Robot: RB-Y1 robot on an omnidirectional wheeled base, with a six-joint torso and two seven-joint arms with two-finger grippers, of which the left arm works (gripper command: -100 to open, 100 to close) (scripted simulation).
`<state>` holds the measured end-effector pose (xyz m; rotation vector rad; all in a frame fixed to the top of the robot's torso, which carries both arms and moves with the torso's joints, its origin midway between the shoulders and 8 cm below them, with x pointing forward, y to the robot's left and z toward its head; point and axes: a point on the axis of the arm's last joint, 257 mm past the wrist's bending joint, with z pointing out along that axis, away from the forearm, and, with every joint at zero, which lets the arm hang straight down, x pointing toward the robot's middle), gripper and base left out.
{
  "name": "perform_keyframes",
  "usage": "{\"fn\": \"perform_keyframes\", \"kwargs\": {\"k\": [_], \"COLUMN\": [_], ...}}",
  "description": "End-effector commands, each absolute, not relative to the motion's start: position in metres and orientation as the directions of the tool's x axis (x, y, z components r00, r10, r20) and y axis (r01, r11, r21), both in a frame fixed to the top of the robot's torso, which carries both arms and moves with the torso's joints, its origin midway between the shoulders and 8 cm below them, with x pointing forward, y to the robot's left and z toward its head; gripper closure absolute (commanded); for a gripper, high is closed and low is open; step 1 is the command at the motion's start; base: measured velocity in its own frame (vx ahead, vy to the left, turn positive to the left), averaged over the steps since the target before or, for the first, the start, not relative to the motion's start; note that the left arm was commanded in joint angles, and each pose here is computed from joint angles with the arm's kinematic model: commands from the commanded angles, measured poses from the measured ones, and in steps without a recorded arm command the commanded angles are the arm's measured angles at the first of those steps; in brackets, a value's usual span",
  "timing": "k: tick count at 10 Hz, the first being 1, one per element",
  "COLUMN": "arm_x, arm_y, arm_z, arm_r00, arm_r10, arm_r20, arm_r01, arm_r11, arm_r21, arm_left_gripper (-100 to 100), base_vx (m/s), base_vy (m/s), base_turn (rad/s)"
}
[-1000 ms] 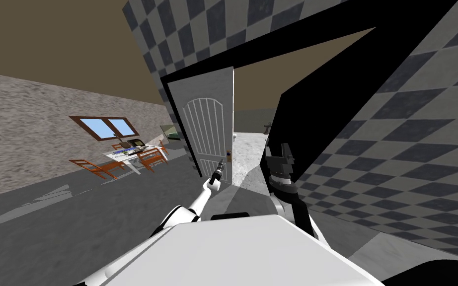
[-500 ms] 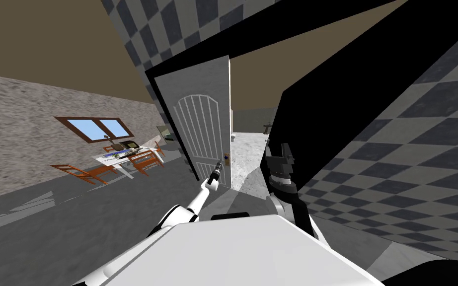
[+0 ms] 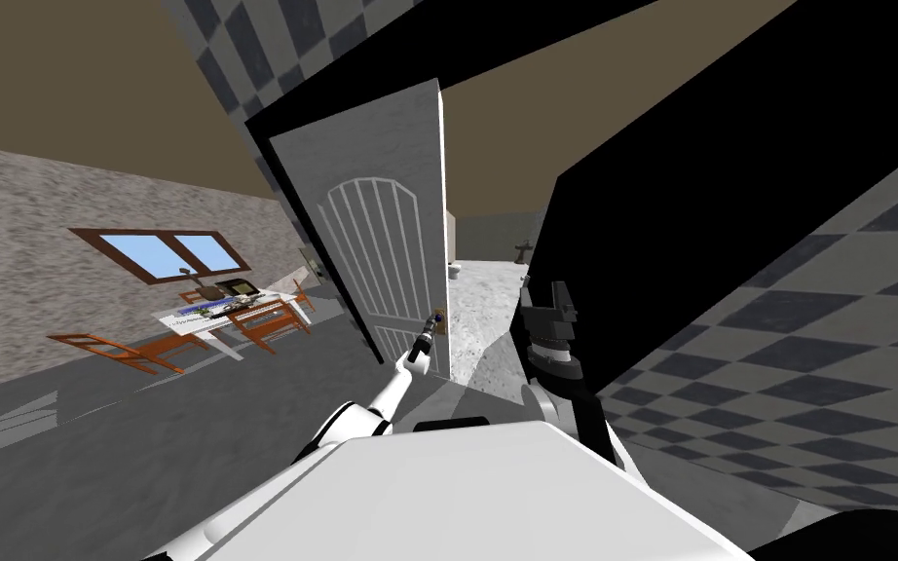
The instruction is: Push the door open
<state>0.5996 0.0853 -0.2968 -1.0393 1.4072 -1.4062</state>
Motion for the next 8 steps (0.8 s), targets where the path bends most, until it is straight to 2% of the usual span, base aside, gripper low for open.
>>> {"fn": "perform_keyframes", "kwargs": {"k": [1,2,3,8], "arm_x": [0.5971,0.5990,0.5990,0.5990], "arm_y": [0.0760,0.0802,0.0802,0.0802], "arm_z": [-0.2962,-0.2963,-0.2963,-0.2963], "arm_r00": [-0.280,-0.278,-0.278,-0.278], "arm_r10": [-0.960,-0.961,-0.961,-0.961], "arm_r20": [-0.002,-0.009,-0.009,-0.009], "arm_r01": [0.016,0.018,0.018,0.018], "arm_r11": [-0.003,0.004,0.004,0.004], "arm_r21": [-1.000,-1.000,-1.000,-1.000], "arm_left_gripper": [-100,-100,100,100], "base_vx": [0.177,0.073,-0.005,-0.015], "base_vy": [-0.084,-0.038,0.005,0.007], "base_turn": [-0.025,0.001,0.007,-0.003]}}
